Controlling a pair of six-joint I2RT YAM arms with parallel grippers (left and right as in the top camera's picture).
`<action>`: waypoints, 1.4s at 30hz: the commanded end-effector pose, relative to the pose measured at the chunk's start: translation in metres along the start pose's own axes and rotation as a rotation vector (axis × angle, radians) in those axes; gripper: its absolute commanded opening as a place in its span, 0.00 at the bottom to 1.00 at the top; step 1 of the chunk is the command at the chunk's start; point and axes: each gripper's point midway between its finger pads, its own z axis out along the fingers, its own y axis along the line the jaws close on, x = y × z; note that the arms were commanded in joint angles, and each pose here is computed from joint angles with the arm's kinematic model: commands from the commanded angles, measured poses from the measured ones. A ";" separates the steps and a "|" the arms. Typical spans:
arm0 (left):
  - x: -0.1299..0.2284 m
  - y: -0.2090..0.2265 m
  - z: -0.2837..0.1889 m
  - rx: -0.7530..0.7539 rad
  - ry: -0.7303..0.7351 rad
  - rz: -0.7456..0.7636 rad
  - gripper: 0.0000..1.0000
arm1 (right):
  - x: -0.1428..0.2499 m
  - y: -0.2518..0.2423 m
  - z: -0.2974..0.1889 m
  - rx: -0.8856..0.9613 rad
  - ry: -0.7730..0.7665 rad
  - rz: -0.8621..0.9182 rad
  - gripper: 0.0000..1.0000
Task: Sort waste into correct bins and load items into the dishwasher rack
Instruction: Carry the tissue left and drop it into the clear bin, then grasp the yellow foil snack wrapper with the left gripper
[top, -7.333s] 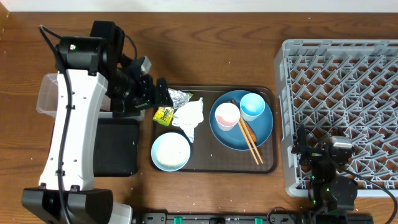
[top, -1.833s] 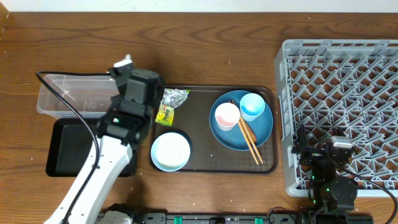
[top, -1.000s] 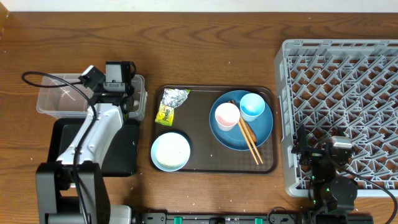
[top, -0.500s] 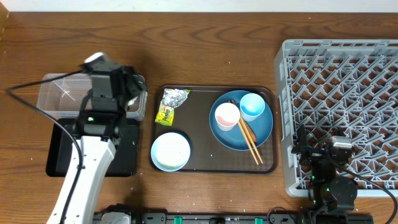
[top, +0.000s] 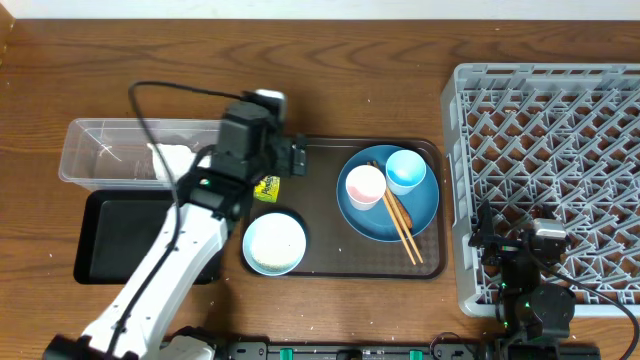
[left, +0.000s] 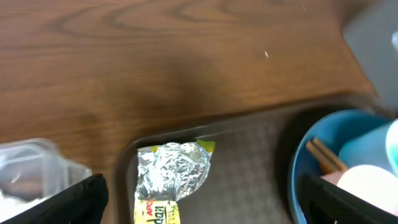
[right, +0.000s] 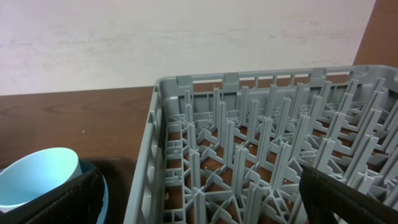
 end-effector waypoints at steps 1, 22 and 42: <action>0.009 -0.004 0.016 0.012 0.031 0.108 0.99 | 0.000 0.004 0.000 -0.013 -0.002 0.008 0.99; 0.050 0.001 0.073 0.006 0.167 0.143 0.76 | 0.000 0.004 0.000 -0.013 -0.002 0.008 0.99; 0.082 0.038 0.106 -0.187 0.256 0.161 0.56 | 0.000 0.004 0.000 -0.013 -0.002 0.008 0.99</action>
